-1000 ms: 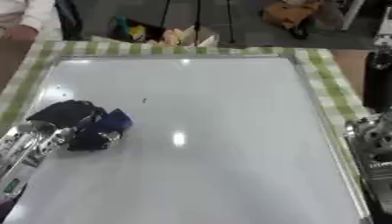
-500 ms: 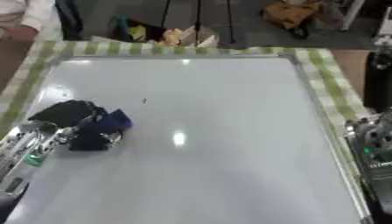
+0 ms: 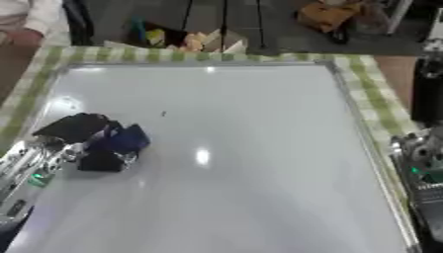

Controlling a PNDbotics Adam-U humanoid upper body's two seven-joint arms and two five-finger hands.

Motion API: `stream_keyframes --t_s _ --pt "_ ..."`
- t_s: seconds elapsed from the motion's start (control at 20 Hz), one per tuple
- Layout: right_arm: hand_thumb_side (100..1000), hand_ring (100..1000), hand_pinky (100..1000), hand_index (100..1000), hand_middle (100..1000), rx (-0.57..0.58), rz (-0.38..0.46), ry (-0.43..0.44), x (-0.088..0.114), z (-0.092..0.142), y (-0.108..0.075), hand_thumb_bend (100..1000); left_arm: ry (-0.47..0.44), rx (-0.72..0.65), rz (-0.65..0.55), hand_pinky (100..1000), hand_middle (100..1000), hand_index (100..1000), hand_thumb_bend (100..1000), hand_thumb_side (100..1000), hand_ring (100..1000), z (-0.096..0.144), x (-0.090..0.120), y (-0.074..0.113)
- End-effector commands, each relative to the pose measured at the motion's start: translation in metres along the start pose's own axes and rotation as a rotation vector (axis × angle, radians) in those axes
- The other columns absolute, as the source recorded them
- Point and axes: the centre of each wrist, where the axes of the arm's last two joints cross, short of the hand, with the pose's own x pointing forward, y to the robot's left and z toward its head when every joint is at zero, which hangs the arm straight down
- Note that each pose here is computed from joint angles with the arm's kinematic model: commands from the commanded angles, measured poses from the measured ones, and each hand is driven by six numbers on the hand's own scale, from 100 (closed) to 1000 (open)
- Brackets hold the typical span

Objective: Wipe the whiteboard clean with a brush.

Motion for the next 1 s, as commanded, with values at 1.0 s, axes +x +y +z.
stream_keyframes --t_s 1.0 --pt "1000 858 810 810 741 -0.004 -0.011 -0.028 0.004 -0.007 -0.001 100 0.003 0.131 0.043 100 438 725 100 860 280 -0.004 0.009 0.017"
